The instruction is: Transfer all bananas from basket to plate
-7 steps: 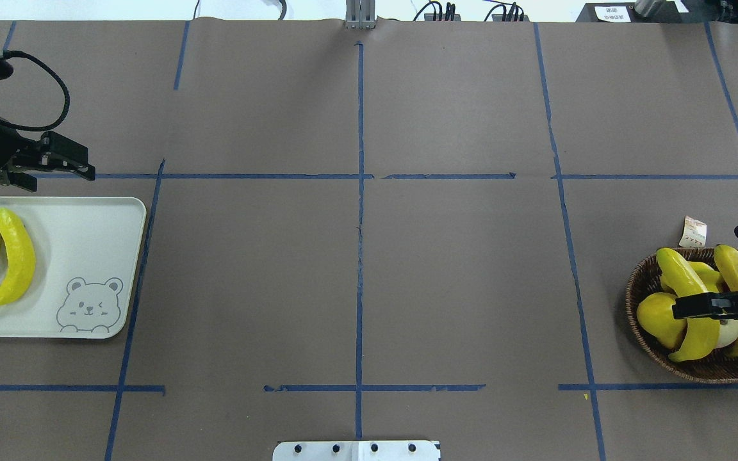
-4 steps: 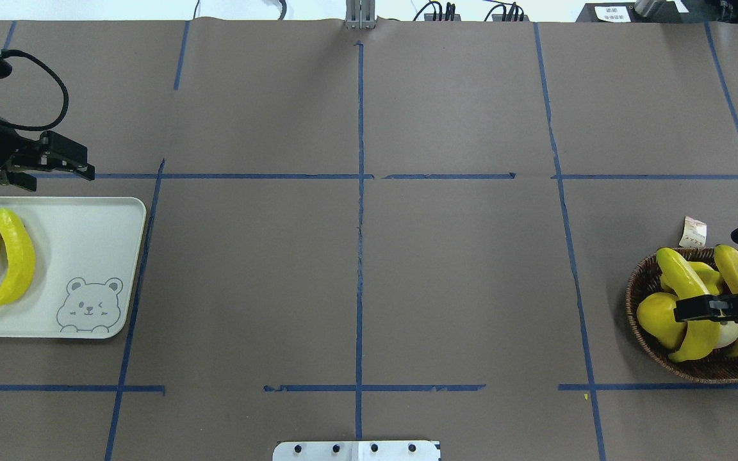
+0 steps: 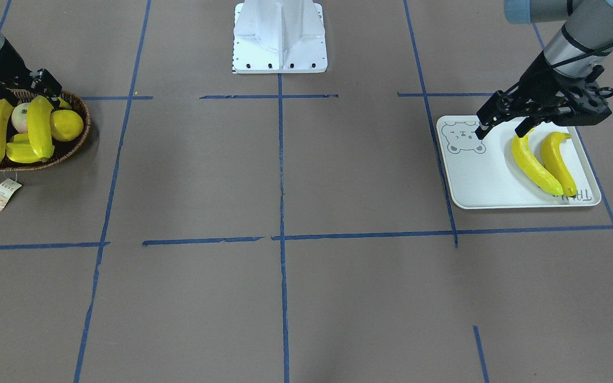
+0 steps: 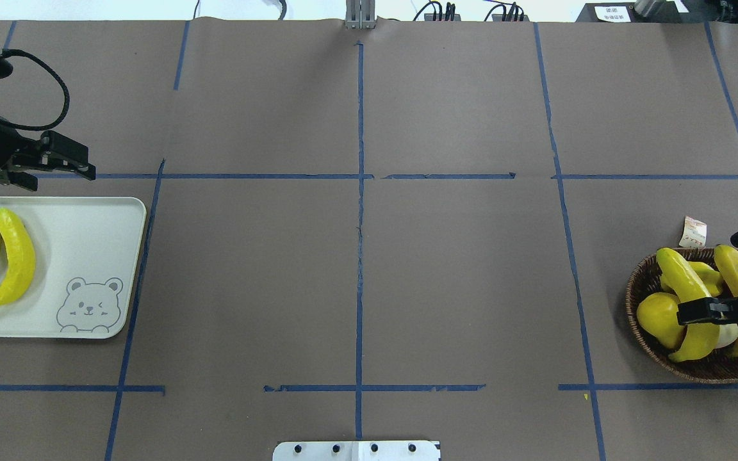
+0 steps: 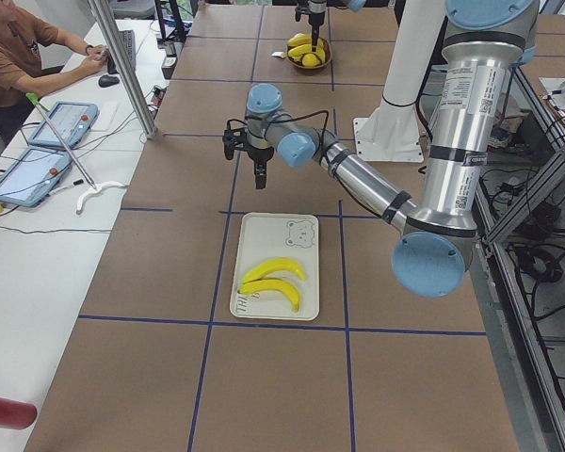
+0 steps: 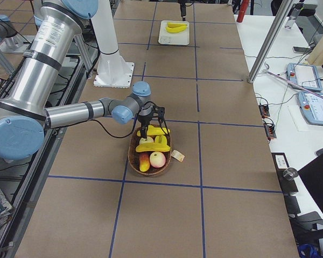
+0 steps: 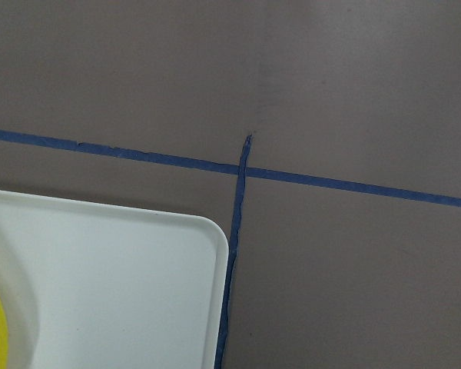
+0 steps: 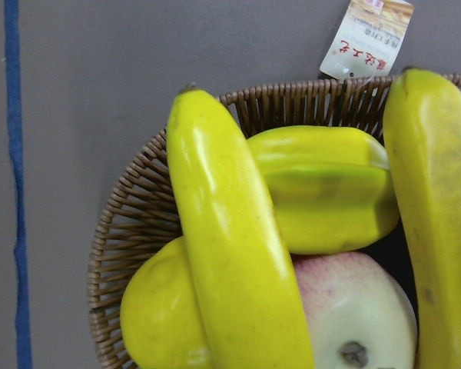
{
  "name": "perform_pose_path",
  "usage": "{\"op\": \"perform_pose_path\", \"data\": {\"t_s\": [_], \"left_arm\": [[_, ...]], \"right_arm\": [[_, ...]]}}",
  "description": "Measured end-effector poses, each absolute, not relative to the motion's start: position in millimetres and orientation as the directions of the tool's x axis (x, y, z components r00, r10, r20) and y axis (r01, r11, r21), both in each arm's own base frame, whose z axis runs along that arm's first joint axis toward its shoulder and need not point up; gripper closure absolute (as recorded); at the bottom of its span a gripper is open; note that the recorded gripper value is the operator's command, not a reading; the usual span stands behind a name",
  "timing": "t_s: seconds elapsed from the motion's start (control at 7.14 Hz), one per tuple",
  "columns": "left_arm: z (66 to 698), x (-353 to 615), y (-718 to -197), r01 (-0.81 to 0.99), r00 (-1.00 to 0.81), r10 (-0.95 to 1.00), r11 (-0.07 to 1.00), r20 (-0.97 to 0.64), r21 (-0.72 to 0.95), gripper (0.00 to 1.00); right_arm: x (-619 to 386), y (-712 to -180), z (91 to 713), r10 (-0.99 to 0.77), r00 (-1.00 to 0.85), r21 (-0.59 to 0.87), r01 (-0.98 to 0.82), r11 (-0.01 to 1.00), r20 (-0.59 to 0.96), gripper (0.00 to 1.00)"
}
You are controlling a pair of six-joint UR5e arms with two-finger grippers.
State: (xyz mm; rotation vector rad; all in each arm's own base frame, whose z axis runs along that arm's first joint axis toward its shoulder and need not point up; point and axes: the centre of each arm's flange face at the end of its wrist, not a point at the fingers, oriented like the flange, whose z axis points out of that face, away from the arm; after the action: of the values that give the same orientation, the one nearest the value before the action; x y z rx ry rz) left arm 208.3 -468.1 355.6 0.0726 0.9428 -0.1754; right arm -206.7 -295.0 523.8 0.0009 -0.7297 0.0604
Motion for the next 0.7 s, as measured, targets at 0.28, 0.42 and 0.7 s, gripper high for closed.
{"op": "perform_pose_path", "data": {"t_s": [0.28,0.42,0.7], "left_arm": [[355.9,208.5,-468.4,0.181,0.575,-0.118,0.983,-0.81,-0.015,0.0],[355.9,208.5,-468.4,0.181,0.575,-0.118,0.983,-0.81,-0.015,0.0],[356.3,208.6,-468.5,0.181,0.575,-0.118,0.983,-0.809,-0.015,0.0]], "right_arm": [[-208.1,-293.5,527.8,0.057,0.744,-0.035,-0.045,0.998,0.665,0.2],[-208.8,-292.8,529.9,0.058,0.745,-0.041,-0.041,0.998,0.664,0.54],[-209.5,-291.2,530.6,0.058,0.741,-0.053,-0.03,0.998,0.669,0.98]]}}
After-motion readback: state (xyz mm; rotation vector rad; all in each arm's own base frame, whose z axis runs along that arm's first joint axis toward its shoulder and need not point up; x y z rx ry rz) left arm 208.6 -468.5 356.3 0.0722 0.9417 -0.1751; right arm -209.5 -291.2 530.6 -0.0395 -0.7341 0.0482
